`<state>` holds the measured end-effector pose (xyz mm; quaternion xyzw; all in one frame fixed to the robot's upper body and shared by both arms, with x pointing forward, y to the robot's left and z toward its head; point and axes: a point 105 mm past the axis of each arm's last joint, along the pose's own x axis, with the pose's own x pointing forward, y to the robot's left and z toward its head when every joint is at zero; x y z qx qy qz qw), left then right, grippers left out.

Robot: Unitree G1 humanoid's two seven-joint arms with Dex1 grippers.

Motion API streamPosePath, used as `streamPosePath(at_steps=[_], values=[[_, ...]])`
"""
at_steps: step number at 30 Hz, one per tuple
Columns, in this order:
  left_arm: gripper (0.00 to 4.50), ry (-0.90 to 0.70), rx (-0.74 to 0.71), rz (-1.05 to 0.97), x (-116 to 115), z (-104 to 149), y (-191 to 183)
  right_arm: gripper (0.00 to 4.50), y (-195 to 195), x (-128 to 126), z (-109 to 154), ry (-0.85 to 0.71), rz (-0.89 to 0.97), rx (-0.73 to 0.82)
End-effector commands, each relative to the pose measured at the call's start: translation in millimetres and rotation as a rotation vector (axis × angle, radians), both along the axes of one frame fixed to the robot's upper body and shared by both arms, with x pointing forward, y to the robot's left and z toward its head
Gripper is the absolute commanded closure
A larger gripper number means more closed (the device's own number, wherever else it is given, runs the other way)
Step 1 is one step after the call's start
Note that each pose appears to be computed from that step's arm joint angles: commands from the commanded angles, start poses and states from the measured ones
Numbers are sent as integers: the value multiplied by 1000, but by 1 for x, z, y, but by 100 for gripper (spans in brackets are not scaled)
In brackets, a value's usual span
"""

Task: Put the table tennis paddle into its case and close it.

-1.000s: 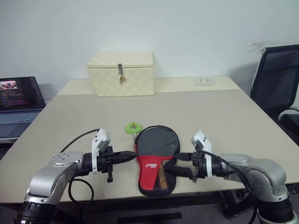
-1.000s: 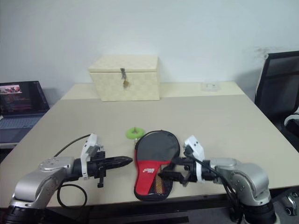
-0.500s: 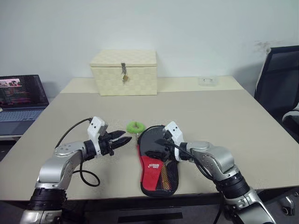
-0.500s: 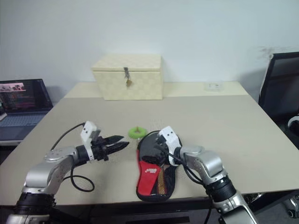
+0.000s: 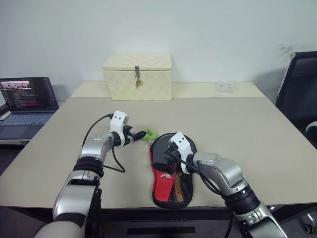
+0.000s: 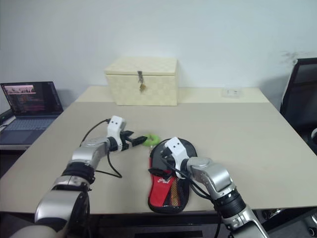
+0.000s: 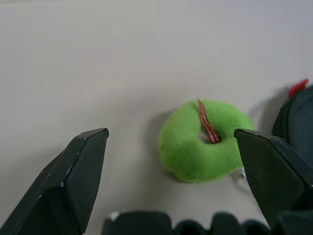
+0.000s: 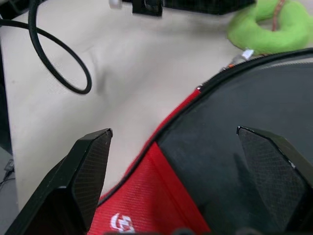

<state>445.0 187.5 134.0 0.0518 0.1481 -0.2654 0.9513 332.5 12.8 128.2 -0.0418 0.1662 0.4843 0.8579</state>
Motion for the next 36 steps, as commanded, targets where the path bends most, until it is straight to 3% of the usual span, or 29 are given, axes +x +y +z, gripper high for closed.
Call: streamPosePath(at_steps=[1, 8, 10, 22, 36], values=[[2, 5, 60, -36, 4, 1, -5, 0, -2, 1, 10, -36, -19, 16], [2, 30, 106, -38, 6, -10, -12, 0, -4, 0, 9, -34, -38, 8], [38, 27, 105, -29, 7, -11, -15, 0, -4, 0, 9, -33, -45, 8], [446, 28, 106, -11, 8, -15, -17, 0, -9, 8, 5, -65, -106, -28], [446, 6, 41, -1, 10, -9, -23, 0, -14, 8, -1, -52, -126, -41]])
